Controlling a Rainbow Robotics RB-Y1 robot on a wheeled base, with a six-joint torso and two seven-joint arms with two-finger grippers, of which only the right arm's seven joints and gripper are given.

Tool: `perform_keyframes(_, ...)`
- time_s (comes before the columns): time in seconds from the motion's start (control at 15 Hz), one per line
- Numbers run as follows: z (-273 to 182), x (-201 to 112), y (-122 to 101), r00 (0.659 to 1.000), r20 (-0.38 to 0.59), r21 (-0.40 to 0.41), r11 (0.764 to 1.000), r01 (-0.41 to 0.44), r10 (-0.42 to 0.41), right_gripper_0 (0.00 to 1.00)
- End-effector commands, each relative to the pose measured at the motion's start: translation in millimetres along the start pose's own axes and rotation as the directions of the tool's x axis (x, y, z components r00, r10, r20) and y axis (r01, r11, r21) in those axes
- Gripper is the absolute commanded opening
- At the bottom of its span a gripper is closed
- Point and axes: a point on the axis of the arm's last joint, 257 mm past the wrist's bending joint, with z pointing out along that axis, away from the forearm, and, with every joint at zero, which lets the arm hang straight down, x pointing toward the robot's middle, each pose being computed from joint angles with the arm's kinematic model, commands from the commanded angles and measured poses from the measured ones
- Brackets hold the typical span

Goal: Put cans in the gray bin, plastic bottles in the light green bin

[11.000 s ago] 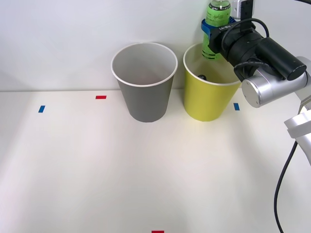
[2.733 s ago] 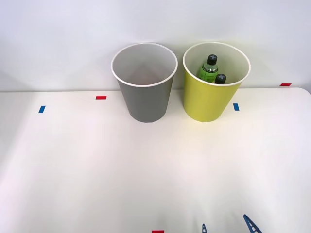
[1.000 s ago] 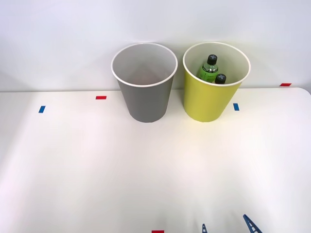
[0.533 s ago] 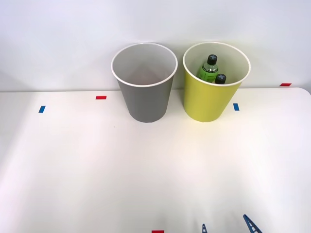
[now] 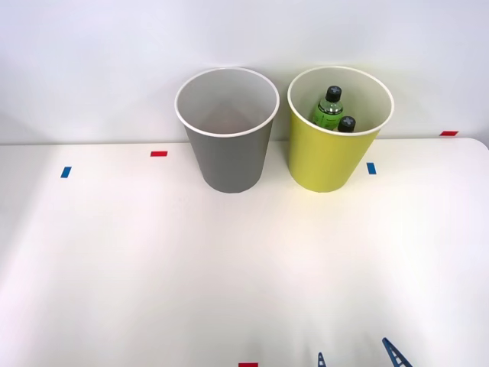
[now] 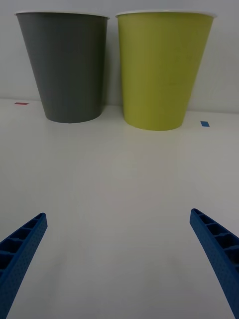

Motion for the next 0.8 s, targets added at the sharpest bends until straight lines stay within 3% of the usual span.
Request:
perform_keyframes(0.07, 0.0, 0.0, 0.0, 1.000, 0.000, 0.000, 1.000, 0.000, 0.000, 1.00)
perform_keyframes(0.8, 0.0, 0.0, 0.0, 1.000, 0.000, 0.000, 1.000, 0.000, 0.000, 1.00)
